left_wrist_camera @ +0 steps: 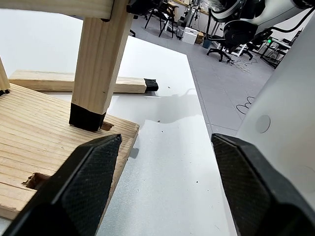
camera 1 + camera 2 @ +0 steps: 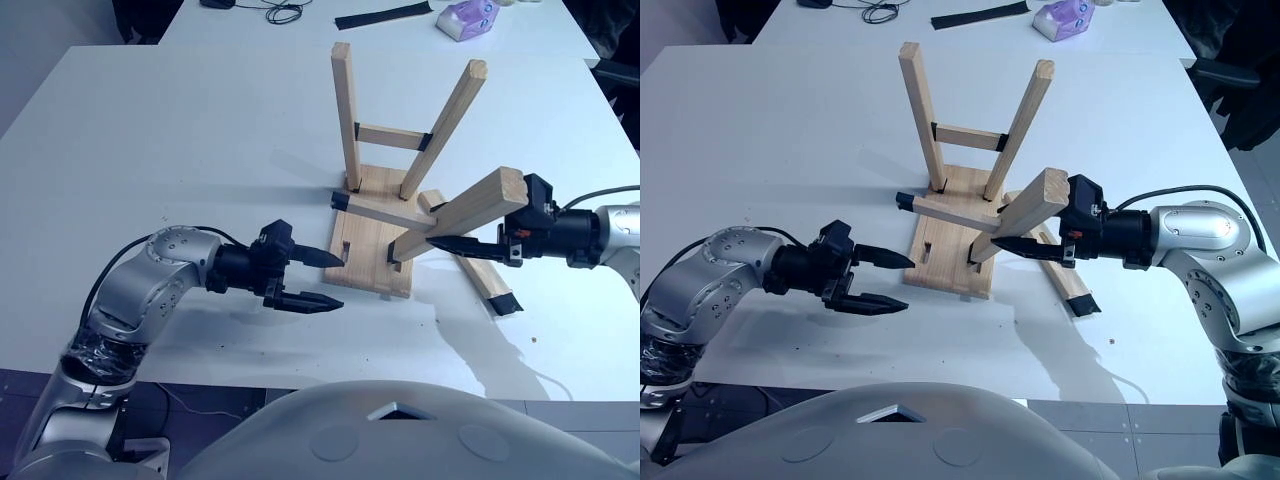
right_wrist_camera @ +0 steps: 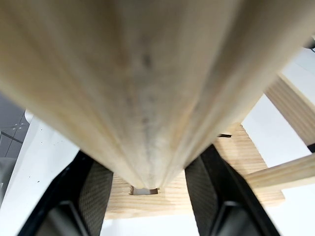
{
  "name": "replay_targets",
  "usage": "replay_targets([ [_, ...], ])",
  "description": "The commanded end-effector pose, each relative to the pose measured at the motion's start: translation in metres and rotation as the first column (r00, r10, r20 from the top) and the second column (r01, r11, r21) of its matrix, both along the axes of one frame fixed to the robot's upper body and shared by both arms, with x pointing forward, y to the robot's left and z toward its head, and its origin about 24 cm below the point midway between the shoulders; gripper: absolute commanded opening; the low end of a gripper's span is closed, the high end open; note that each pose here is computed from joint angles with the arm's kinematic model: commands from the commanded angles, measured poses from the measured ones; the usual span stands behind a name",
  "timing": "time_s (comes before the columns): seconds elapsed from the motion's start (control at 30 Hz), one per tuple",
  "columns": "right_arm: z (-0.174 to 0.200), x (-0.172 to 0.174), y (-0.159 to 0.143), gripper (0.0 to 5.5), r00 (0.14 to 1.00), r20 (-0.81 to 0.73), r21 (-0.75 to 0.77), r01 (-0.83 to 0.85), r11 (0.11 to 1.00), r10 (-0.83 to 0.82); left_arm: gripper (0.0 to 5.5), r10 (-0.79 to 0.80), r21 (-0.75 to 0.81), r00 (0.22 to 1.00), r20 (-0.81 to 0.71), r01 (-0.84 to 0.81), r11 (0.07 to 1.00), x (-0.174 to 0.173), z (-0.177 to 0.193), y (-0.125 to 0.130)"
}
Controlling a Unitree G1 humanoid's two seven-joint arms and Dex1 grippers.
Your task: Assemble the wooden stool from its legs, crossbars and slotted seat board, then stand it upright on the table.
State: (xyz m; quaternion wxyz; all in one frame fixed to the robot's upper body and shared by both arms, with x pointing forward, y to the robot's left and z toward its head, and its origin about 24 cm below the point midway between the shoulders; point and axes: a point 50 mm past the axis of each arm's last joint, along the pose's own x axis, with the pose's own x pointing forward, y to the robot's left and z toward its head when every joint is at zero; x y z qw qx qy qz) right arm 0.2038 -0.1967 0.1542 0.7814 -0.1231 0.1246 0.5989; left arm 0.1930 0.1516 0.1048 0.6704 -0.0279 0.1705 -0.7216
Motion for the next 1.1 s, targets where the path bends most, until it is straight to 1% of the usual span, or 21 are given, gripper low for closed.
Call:
replay_targets([
  [0.03, -0.005, -0.001, -0.008, 2.04, 0.998, -0.053, -0.083, 0.018, 0.996, -0.022, 3.39, 0.010, 0.009, 1.000, 0.009, -0.010, 1.000, -0.001, 0.003, 0.003],
  [0.37, 0.002, -0.003, -0.008, 2.04, 0.998, -0.066, -0.093, -0.006, 0.996, 0.000, 3.39, 0.034, -0.003, 0.999, 0.000, -0.034, 0.999, -0.004, 0.001, 0.001],
  [0.7, 0.012, -0.003, -0.005, 2.04, 0.998, -0.055, -0.052, -0.004, 0.999, 0.002, 3.39, 0.044, -0.005, 0.999, 0.000, -0.044, 0.999, -0.003, 0.002, 0.002],
  [1.1, 0.006, -0.002, -0.012, 2.04, 0.998, -0.064, -0.093, 0.006, 0.996, -0.012, 3.39, 0.047, -0.011, 0.999, -0.003, -0.047, 0.999, -0.003, 0.002, 0.001],
])
